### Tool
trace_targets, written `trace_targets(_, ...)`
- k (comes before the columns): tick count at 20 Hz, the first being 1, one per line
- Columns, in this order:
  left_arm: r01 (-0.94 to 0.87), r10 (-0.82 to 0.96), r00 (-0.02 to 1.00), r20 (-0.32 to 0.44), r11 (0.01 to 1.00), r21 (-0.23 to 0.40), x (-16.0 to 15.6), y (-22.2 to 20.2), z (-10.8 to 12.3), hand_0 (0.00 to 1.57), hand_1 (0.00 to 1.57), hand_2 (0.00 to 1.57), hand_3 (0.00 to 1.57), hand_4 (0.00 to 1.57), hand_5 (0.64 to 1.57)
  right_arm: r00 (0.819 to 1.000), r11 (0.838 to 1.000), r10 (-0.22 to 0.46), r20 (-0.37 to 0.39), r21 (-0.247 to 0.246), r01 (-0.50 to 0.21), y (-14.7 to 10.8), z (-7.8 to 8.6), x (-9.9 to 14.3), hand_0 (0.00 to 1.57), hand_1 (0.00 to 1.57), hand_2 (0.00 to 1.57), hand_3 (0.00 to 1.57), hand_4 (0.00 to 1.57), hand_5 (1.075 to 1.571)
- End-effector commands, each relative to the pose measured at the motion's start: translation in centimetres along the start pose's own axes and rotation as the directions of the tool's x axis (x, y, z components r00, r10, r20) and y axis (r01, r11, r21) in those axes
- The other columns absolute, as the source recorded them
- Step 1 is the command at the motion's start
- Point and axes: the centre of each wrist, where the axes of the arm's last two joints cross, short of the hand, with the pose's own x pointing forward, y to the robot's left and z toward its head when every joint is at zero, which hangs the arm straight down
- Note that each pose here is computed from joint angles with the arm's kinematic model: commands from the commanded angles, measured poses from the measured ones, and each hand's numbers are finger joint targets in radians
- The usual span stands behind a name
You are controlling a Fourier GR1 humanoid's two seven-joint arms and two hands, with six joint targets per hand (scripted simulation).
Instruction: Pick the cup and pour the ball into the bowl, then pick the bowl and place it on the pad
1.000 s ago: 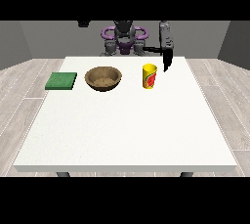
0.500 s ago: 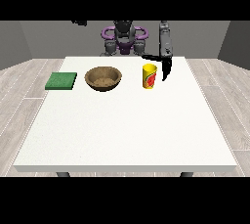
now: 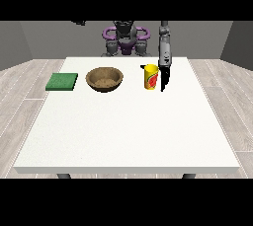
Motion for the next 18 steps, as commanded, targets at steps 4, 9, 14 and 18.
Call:
trace_targets(4,0.257,-0.263,0.956,0.127,0.964,0.068,-0.1,0.7,0.2,1.32,1.32,1.57,1.57,0.96,1.530,0.999,1.000,-0.005,0.049,0.027,0.004,-2.0,-0.1,1.2,0.00,0.00,0.00,0.00,0.00,1.562)
trace_targets(9,0.347,-0.349,0.934,0.068,0.937,0.044,-1.8,2.0,3.1,1.32,1.32,1.57,1.57,1.07,1.487,1.000,1.000,0.003,0.022,0.020,-0.004,-2.5,1.5,2.7,0.00,0.00,0.00,0.00,0.07,1.562)
trace_targets(14,0.423,-0.422,0.906,0.030,0.905,-0.049,-1.4,-2.0,1.5,1.34,1.34,1.57,1.57,1.10,1.498,0.994,0.998,-0.041,-0.101,-0.054,0.036,-5.1,1.3,-1.1,0.00,0.00,0.00,0.00,0.12,1.559)
trace_targets(18,0.513,-0.511,0.858,0.046,0.856,-0.063,0.5,-4.9,-2.4,1.36,1.36,1.57,1.57,1.12,1.499,0.986,0.998,-0.051,-0.156,-0.048,0.044,-5.3,1.9,-2.7,0.00,0.00,0.00,0.00,0.19,1.558)
